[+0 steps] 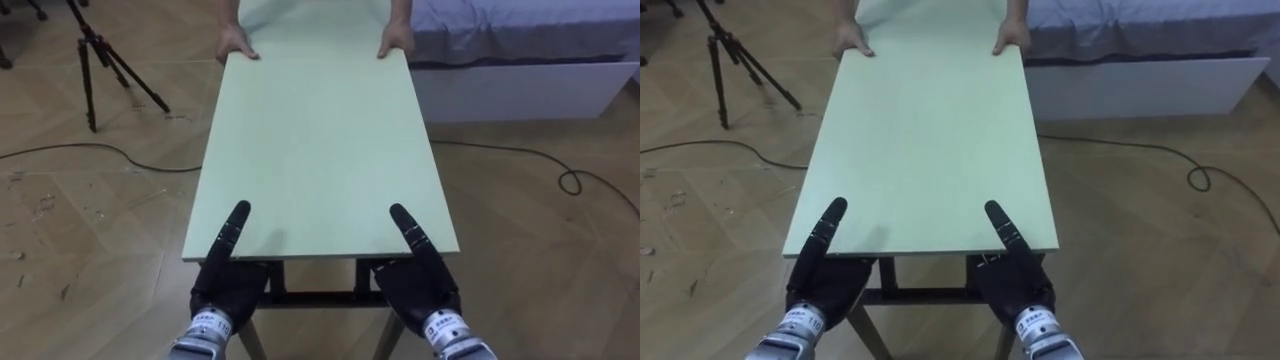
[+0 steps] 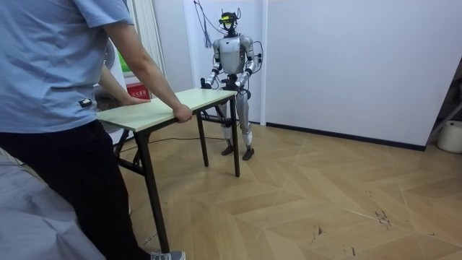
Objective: Move table with human
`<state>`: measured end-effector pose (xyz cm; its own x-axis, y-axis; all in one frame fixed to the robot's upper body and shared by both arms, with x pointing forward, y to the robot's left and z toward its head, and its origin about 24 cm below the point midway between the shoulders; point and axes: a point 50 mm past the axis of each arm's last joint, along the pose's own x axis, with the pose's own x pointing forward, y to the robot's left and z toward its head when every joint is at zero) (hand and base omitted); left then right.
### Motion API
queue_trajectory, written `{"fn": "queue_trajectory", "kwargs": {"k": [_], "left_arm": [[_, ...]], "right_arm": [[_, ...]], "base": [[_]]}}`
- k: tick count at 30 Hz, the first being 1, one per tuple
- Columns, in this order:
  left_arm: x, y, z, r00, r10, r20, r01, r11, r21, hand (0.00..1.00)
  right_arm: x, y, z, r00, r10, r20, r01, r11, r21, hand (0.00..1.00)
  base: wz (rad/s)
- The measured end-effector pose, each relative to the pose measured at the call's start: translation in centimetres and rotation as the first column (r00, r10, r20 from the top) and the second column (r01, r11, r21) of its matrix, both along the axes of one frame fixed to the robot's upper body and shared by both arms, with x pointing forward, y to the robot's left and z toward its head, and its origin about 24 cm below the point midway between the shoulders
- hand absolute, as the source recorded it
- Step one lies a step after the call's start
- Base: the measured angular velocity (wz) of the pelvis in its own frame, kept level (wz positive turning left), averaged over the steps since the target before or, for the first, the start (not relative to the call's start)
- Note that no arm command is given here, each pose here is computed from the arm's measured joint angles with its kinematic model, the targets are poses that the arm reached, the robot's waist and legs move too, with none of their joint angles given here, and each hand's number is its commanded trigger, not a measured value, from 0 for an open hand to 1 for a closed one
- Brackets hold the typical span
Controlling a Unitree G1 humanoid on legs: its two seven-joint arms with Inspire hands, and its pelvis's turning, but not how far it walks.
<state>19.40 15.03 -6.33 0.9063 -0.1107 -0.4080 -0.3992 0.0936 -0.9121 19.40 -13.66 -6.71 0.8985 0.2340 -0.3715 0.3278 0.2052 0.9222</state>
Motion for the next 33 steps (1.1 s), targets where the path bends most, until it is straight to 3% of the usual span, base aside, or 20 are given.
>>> {"fn": "queue_trajectory", "kwargs": {"k": [8, 14, 33], "left_arm": [[0.1, -0.38, 0.13, 1.0, -0.006, -0.011, 0.006, 1.0, 0.0, 1.0], [-0.24, -0.49, -0.38, 0.996, -0.005, -0.087, 0.006, 1.0, 0.01, 1.0], [-0.38, -0.62, -0.47, 0.996, -0.014, -0.091, 0.016, 1.0, 0.024, 1.0]], "right_arm": [[-0.03, -0.12, -0.23, 0.999, -0.016, -0.051, 0.015, 1.0, -0.022, 1.0], [-0.09, 0.29, -0.4, 0.996, -0.019, -0.092, 0.016, 1.0, -0.025, 1.0], [-0.01, 0.14, -0.2, 0.996, -0.019, -0.089, 0.014, 0.998, -0.061, 1.0]], "base": [[0.0], [-0.03], [0.0]]}}
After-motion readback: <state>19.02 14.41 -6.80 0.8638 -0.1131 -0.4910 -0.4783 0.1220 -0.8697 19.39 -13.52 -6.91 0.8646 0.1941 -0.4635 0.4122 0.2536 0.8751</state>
